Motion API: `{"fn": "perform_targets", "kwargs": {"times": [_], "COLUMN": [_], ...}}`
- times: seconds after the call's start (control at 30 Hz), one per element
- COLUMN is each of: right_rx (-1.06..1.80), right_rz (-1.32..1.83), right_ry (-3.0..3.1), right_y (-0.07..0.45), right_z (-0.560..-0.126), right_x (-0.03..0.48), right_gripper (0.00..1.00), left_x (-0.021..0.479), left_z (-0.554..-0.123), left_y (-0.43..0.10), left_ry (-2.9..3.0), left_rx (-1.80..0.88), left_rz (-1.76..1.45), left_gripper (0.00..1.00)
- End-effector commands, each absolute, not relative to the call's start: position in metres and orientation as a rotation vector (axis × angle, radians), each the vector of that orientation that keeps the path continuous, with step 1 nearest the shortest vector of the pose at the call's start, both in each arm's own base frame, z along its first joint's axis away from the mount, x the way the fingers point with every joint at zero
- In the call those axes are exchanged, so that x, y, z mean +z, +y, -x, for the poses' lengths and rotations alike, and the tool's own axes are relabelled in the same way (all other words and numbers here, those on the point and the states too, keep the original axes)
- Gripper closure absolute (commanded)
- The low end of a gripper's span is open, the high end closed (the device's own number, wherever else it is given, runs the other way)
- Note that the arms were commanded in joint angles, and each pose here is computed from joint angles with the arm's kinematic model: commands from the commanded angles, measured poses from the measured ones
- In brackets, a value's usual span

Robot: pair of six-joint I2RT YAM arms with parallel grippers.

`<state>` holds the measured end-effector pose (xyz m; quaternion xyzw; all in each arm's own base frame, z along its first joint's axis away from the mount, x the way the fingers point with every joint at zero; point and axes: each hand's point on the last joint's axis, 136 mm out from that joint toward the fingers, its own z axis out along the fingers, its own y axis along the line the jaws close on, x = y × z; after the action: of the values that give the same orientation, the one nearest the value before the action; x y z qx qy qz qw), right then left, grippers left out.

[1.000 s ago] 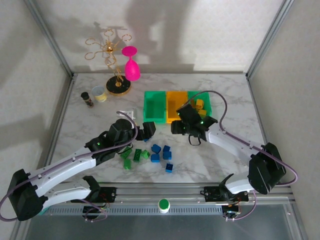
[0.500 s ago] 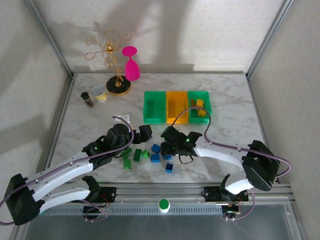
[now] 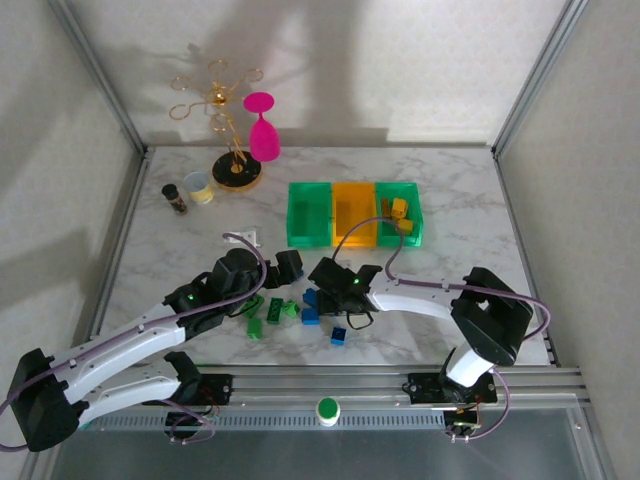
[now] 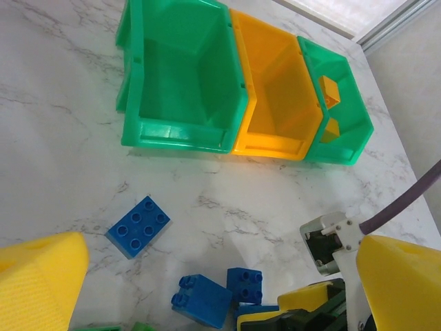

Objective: Sort the legos into containers by color
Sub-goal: Pick up the lego from the bottom-center of the table.

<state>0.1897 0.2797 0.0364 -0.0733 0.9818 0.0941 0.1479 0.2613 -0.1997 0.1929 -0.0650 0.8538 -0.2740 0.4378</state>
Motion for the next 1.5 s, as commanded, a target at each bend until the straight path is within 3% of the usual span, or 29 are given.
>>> {"fn": "perform_targets", "kwargs": {"times": [0.0, 0.5, 1.0, 1.47], "right_rx": [0.249, 0.185, 0.143, 0.245], "right_rz": [0.230, 0.209, 0.211, 0.146], "right_ry": [2.818, 2.833, 2.808, 2.639], "right_y": [0.285, 0.280, 0.273, 0.266], "right_z": [-0.187, -0.185, -0.189, -0.245], "right_x": [0.038, 0.027, 0.033, 0.115], "right_gripper": [0.34, 0.40, 0.58, 0.60], "left_x": [0.194, 0.195, 0.199, 0.238], "left_z": [-0.263, -0.262, -0.264, -0.276], "left_y": [-0.191, -0.189, -0.192, -0.197], "left_ry": [2.115, 2.116, 2.106, 2.024], "left_rx": [-0.645, -0.641, -0.656, -0.687], "left_rz": [0.182, 0.189, 0.194, 0.194], "left_gripper": [0.00, 0.00, 0.00, 0.00]}}
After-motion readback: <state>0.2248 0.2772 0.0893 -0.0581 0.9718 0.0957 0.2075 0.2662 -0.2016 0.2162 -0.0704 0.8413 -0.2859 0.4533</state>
